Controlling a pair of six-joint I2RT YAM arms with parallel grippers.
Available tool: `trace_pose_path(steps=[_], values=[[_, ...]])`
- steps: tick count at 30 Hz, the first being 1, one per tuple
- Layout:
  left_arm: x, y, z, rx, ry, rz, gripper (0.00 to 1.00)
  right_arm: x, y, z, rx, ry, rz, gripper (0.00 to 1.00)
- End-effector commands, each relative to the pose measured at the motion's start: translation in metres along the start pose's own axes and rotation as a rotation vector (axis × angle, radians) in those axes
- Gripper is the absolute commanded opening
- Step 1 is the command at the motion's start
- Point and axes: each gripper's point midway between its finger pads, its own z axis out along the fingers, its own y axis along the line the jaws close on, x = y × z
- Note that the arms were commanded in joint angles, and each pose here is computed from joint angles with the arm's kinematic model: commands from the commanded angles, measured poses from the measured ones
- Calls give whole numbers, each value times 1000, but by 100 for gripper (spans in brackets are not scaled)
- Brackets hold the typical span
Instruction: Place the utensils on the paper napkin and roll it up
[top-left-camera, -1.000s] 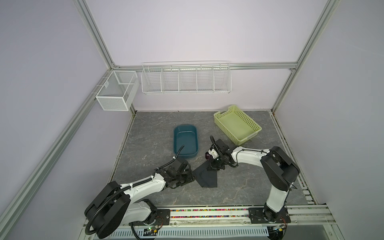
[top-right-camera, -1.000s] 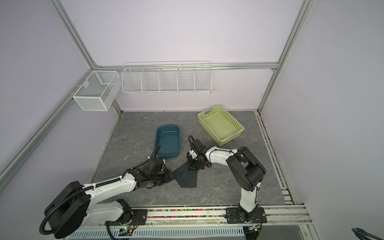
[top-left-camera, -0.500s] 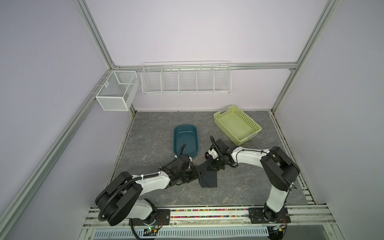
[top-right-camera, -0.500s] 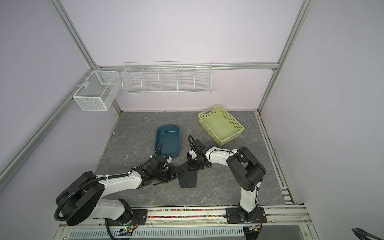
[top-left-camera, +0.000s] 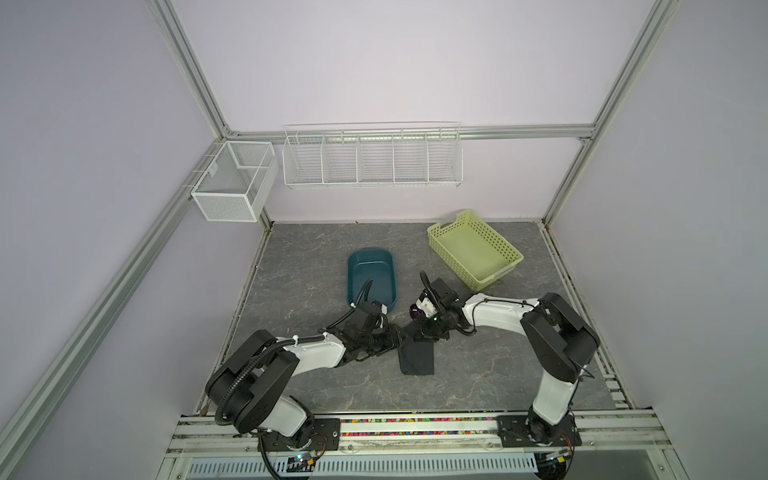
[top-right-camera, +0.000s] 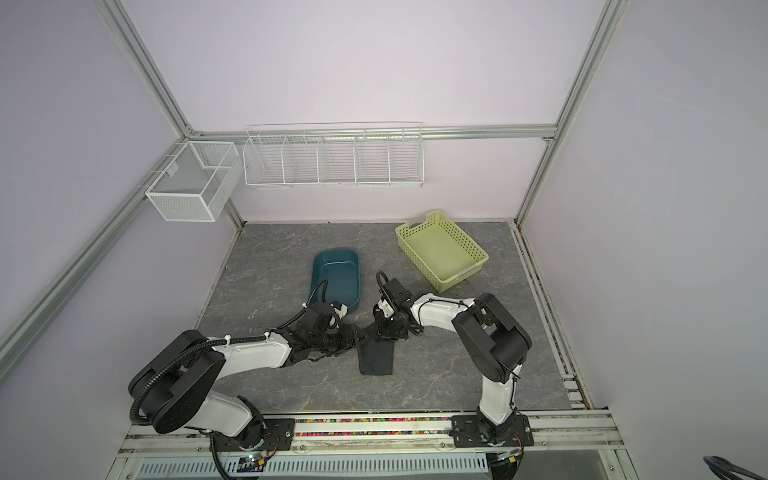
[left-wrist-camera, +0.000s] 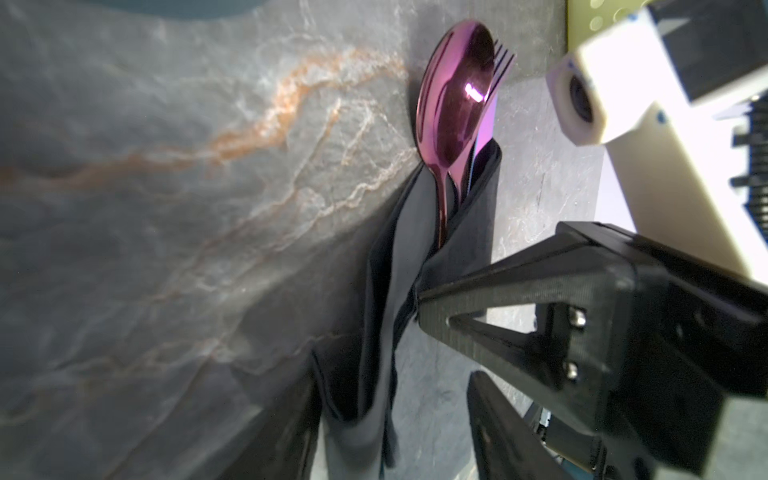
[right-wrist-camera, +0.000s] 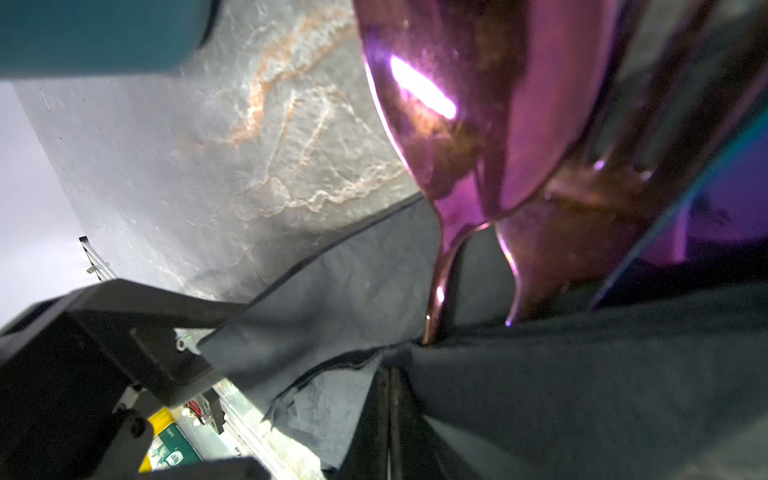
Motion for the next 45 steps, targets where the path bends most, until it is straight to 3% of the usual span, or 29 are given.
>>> trace_pose_path(steps=[1,23,45], values=[[-1,12,2,-70,24,47,58,18,-24,16,65,61,24,7],[-5,14,11,-150,135,282,53,23,-27,16,67,68,25,7],[-3,13,21,-158,206,317,49,24,-27,16,67,71,23,7]])
